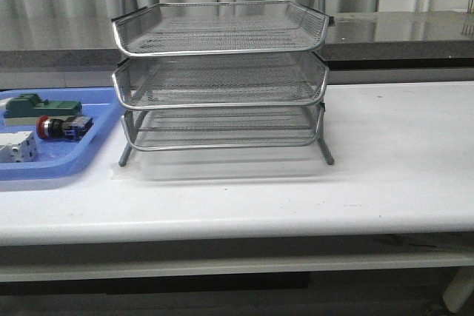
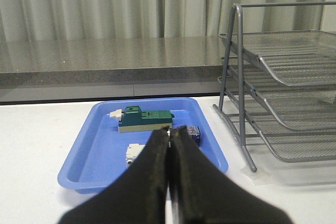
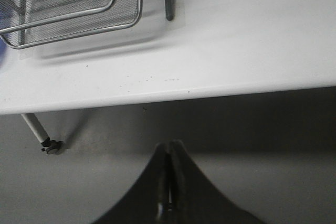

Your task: Place button on rack with both arms

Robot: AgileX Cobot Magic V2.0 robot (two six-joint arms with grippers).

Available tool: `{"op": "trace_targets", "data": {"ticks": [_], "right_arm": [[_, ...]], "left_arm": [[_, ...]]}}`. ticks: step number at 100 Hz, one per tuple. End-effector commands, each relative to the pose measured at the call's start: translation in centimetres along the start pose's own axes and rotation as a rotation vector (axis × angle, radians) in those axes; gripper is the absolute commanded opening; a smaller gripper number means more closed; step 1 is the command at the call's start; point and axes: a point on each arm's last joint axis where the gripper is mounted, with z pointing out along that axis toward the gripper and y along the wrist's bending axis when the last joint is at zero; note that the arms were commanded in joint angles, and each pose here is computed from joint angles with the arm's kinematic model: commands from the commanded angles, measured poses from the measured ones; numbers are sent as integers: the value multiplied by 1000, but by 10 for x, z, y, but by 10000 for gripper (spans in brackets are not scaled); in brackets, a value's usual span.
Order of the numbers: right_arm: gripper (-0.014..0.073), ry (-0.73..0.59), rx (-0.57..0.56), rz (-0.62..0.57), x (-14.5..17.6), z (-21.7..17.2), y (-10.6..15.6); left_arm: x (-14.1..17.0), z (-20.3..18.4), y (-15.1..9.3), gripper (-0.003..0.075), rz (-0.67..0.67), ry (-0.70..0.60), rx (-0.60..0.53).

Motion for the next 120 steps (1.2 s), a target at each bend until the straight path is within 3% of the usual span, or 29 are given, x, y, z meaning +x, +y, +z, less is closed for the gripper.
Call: {"op": "trace_targets", "data": {"ticks": [1,16,25,48,86,120], "right_arm": [[121,-78,-47,34,-15,-4,6],[336,-59,-83,70,-17,5,9],[410,-61,-102,79,-20,12,9],[415,-102,-189,142,-34,39,12],[415,-62,-326,239,-50,113,9],[415,-12,-360,273,-68,167,5]], "left_arm": [[7,-1,0,-20,-15,-64,7],[7,-1,0,-20,-15,-64,7],[7,-1,0,-20,-15,-64,7],[7,-1,0,-20,-15,-64,7],[7,-1,0,-20,-15,-64,7],[7,-1,0,-20,-15,-64,7]]}}
